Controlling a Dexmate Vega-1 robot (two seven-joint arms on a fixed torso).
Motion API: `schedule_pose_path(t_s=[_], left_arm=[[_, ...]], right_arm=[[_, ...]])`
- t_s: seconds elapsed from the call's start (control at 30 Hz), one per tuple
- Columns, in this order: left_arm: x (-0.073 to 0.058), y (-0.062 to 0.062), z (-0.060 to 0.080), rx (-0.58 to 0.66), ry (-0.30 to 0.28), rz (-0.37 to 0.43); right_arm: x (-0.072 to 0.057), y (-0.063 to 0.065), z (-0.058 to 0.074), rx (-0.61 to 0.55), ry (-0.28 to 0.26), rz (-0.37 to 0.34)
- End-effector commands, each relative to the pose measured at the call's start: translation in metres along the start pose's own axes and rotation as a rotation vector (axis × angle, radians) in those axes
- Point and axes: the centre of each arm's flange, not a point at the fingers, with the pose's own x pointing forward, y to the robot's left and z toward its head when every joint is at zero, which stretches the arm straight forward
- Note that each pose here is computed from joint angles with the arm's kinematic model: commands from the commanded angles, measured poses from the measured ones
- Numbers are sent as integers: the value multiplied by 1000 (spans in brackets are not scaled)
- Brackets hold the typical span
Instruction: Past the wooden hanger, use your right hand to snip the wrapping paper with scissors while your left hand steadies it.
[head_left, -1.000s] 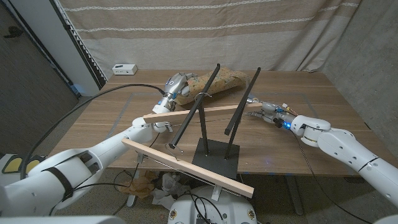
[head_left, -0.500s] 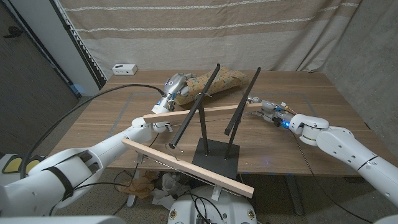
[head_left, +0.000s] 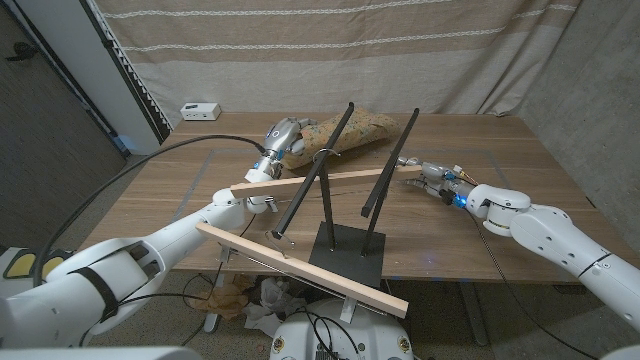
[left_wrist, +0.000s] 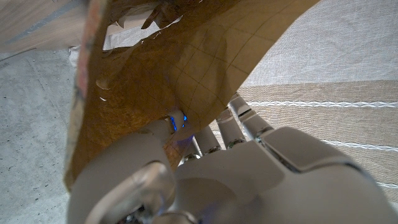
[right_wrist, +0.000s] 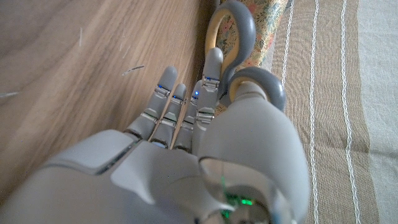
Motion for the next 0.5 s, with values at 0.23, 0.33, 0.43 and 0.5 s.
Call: schedule_pose_path(t_s=[0.23, 0.33, 0.43, 0.5], left_arm=[[-2, 2, 7, 10, -8, 2], [-2, 3, 8, 13, -9, 5], [-2, 4, 9, 15, -9, 6], [-2, 4, 10, 17, -11, 4]], right_arm=[[-2, -2, -10, 139, -51, 28], [-2, -3, -13, 168, -60, 23], [-1, -3, -18, 222, -86, 55], [1, -2, -20, 254, -107, 76]])
